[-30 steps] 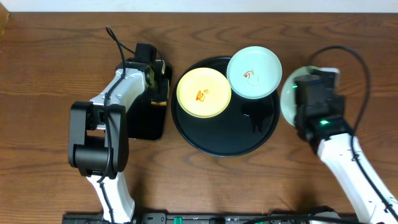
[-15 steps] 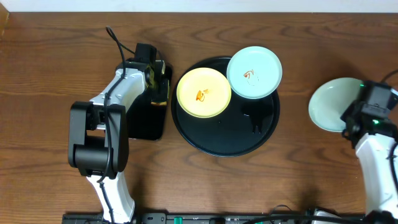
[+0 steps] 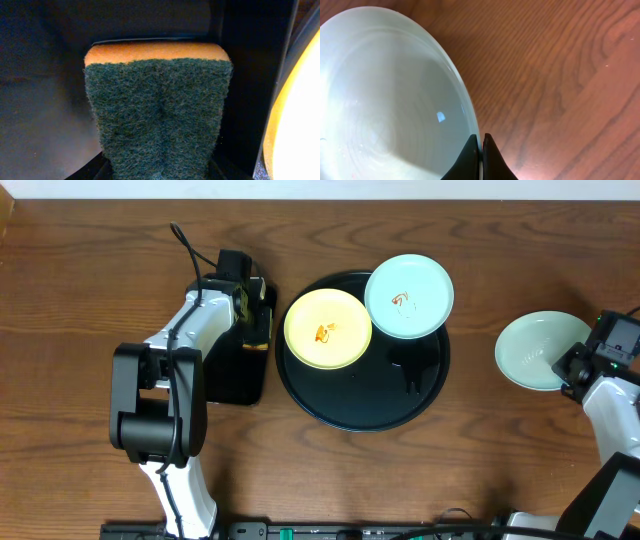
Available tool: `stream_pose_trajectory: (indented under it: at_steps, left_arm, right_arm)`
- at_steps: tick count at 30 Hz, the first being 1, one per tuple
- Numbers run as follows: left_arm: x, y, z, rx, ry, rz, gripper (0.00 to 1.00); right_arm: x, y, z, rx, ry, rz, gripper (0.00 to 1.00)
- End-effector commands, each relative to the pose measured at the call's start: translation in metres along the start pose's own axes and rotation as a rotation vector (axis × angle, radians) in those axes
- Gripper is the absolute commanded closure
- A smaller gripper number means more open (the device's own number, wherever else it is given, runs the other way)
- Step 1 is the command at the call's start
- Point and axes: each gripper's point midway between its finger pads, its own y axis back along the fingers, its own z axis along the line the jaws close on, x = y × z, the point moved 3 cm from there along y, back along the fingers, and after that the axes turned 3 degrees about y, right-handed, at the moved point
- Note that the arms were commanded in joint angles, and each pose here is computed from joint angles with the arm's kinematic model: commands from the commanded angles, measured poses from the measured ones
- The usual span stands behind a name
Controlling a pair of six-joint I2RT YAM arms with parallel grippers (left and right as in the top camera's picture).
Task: Clean dirty plates on tray and stack at the side
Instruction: 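Lift the cleaned blue plate with the right gripper and place it right of the tray, then move the right gripper to grip the yellow plate's rim on the tray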
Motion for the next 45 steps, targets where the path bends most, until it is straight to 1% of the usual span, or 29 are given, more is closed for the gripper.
stream_pose_trajectory:
  at_steps: [1, 3, 7, 13, 18, 25, 30, 36, 40, 45]
  left_arm:
    - [0.007, -0.004, -0.001, 0.001, 0.008, 0.026, 0.53]
    - [0.007, -0.004, -0.001, 0.001, 0.008, 0.026, 0.53]
    - [0.007, -0.004, -0.001, 0.001, 0.008, 0.027, 0.53]
    - [0.007, -0.004, -0.001, 0.001, 0.008, 0.026, 0.53]
    - [0.007, -0.004, -0.001, 0.001, 0.008, 0.026, 0.53]
    - [0.007, -0.004, -0.001, 0.001, 0.008, 0.026, 0.52]
    - [0.007, -0.004, -0.001, 0.001, 0.008, 0.026, 0.52]
    - [0.007, -0.004, -0.001, 0.001, 0.008, 0.026, 0.52]
    - [0.007, -0.004, -0.001, 0.001, 0.008, 0.026, 0.52]
    - [0.007, -0.004, -0.001, 0.001, 0.008, 0.026, 0.52]
  right_arm:
    - [-0.009, 0.000, -0.001, -0.010, -0.022, -0.016, 0.90]
    - [-0.009, 0.000, -0.001, -0.011, -0.022, -0.016, 0.74]
    - [-0.009, 0.001, -0.001, -0.012, -0.021, -0.018, 0.56]
    - [-0.011, 0.011, 0.014, -0.084, 0.079, -0.033, 0.48]
    - [-0.006, 0.023, 0.043, -0.198, 0.183, -0.038, 0.47]
    - [0.016, 0.044, 0.098, -0.385, 0.366, -0.023, 0.45]
    - [0.037, 0.078, 0.146, -0.542, 0.525, -0.003, 0.45]
    - [0.066, 0.122, 0.197, -0.697, 0.675, -0.010, 0.41]
    - [0.091, 0.139, 0.217, -0.751, 0.714, 0.011, 0.41]
    - [0.122, 0.146, 0.236, -0.779, 0.709, 0.079, 0.42]
